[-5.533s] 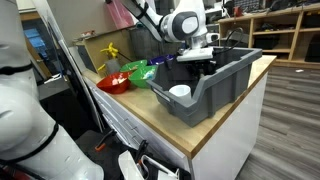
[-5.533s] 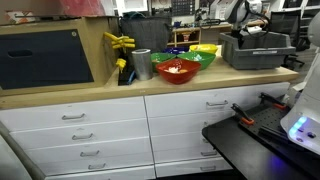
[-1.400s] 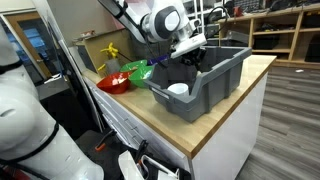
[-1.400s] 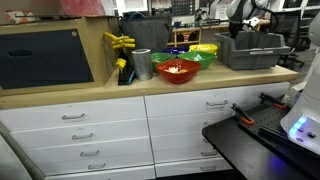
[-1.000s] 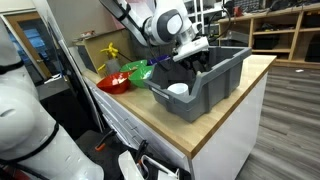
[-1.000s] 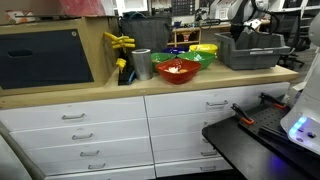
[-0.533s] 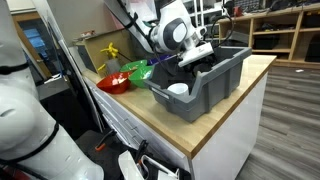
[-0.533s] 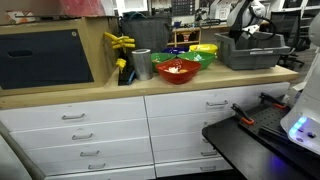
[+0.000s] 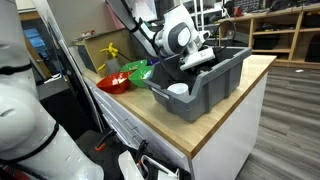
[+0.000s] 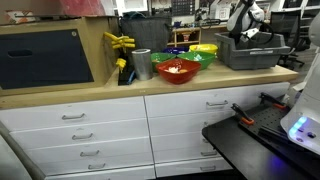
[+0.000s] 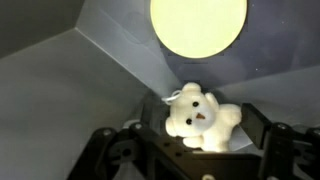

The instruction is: Take a toy out of the grey tub

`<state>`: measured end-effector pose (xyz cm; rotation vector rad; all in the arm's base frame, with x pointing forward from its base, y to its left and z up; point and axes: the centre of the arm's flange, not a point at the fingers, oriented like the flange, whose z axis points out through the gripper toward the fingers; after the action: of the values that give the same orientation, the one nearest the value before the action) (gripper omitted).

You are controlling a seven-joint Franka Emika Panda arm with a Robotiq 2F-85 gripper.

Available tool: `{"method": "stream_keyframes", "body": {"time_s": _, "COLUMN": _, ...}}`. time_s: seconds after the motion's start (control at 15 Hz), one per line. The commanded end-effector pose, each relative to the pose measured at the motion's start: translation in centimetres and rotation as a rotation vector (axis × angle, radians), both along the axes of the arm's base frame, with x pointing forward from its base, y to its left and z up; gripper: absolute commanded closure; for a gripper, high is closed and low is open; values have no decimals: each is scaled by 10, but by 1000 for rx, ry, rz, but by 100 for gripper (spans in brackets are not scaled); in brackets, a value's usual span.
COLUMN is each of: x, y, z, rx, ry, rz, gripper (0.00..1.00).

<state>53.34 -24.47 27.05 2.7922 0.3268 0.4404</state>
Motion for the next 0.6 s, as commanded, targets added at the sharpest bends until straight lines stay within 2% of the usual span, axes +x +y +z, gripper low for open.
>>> {"method": "stream_keyframes", "body": {"time_s": 0.0, "x": 6, "y": 5, "z": -12, "rx": 23, "ry": 4, "rz": -11, "gripper": 42}}
{"method": "stream_keyframes", "body": {"time_s": 0.4, "x": 8, "y": 15, "z": -16, "rx": 42, "ry": 10, "rz": 6, "gripper": 88}}
{"method": "stream_keyframes", "body": {"time_s": 0.53, "x": 6, "y": 17, "z": -13, "rx": 45, "ry": 6, "rz": 9, "gripper": 100}}
